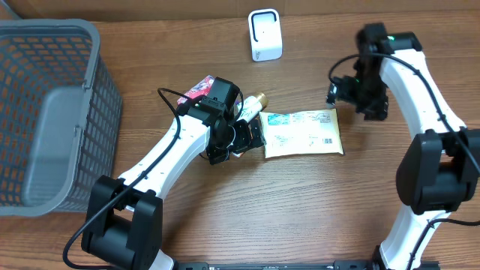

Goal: Scan the item barcode

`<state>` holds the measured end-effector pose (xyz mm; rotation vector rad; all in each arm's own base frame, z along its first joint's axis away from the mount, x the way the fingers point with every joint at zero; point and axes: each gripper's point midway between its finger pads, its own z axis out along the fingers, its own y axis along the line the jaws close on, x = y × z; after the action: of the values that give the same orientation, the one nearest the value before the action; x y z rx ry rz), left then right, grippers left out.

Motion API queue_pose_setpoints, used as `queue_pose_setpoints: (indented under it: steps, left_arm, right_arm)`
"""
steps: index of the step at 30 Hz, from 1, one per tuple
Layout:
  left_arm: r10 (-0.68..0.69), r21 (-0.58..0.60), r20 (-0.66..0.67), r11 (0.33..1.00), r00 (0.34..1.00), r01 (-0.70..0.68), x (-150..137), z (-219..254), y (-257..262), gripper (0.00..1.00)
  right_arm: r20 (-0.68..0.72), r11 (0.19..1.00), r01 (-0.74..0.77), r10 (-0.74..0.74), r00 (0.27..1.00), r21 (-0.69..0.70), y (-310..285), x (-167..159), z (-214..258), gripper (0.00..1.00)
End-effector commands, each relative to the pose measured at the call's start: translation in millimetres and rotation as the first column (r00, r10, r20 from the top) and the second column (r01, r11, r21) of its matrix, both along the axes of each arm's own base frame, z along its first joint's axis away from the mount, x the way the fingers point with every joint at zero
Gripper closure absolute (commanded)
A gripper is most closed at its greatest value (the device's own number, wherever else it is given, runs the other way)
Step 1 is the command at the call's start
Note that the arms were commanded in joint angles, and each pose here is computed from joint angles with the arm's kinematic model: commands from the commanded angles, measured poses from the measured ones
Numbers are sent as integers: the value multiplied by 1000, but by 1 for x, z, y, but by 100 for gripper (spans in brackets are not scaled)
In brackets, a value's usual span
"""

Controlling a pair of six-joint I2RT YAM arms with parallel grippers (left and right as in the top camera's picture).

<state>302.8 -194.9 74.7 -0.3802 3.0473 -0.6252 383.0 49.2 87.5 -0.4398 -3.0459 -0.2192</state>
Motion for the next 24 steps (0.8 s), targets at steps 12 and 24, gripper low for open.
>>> queue_pose_setpoints:
  steps: [12,24]
  left_arm:
    - [-29,11,9,1000,1000,28,-1,-2,0,0]
    - [-29,12,8,1000,1000,29,-2,-2,0,0]
  right_arm:
    - [132,893,-154,108,985,423,42,-18,-65,0]
    - [79,906,-2,-34,996,424,41,-28,-98,95]
